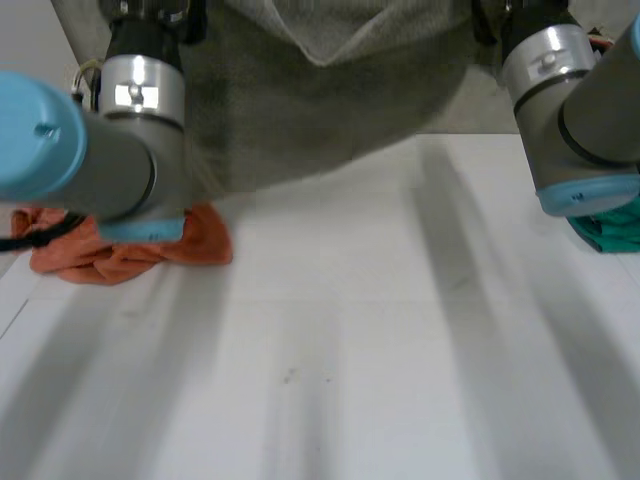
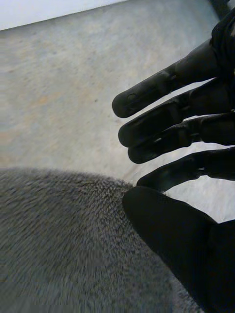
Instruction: Fold the laundry.
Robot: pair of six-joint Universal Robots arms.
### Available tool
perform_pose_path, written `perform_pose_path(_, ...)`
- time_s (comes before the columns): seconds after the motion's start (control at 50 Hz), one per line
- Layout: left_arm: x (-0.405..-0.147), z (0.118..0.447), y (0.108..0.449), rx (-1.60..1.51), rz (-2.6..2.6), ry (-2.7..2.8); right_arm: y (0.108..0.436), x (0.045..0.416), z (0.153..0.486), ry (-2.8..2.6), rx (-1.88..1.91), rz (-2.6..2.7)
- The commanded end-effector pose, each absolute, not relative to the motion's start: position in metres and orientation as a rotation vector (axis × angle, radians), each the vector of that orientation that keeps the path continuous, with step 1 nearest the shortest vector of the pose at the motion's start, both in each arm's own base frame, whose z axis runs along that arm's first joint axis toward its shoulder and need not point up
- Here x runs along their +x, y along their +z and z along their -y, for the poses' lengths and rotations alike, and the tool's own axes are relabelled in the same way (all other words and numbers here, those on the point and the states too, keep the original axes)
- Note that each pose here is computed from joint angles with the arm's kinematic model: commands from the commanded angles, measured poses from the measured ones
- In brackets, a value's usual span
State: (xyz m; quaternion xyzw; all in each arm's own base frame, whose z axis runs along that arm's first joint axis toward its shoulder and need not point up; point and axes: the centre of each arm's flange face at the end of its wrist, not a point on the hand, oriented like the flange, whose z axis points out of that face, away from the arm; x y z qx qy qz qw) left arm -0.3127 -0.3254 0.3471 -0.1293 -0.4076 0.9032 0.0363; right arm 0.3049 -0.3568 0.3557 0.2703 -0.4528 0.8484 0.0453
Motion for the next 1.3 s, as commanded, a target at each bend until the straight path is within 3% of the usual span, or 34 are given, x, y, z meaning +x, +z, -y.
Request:
perform_pose_path(0.02, -0.287, 0.270, 0.248, -0.661, 1.703, 2.530, 0.257, 0.291, 0.315, 2.154, 1.159, 1.935)
perform_pose_path(0.04, -0.282, 0.255, 0.224, -0.730, 1.811, 2.449, 0.247, 0.289, 0.309, 2.106, 1.188, 1.986)
perform_pose_path(0.18, -0.282, 0.218, 0.165, -0.927, 2.067, 2.158, 0.174, 0.278, 0.278, 1.845, 1.383, 2.196)
perform_pose_path(0.26, -0.281, 0.208, 0.139, -1.038, 2.219, 1.966, 0.157, 0.268, 0.283, 1.793, 1.374, 2.214)
perform_pose_path(0.4, -0.282, 0.215, 0.164, -1.059, 2.253, 1.923, 0.156, 0.261, 0.284, 1.782, 1.361, 2.229)
perform_pose_path(0.6, -0.278, 0.281, 0.227, -0.977, 1.998, 2.118, 0.163, 0.251, 0.281, 1.794, 1.325, 2.227)
perform_pose_path(0.86, -0.283, 0.343, 0.163, -1.370, 2.088, 1.909, 0.160, 0.247, 0.282, 1.773, 1.314, 2.240)
perform_pose_path(1.06, -0.289, 0.344, 0.128, -1.502, 2.087, 1.842, 0.158, 0.247, 0.280, 1.765, 1.322, 2.247)
perform_pose_path(1.3, -0.294, 0.345, 0.115, -1.519, 2.084, 1.829, 0.156, 0.249, 0.276, 1.758, 1.336, 2.252)
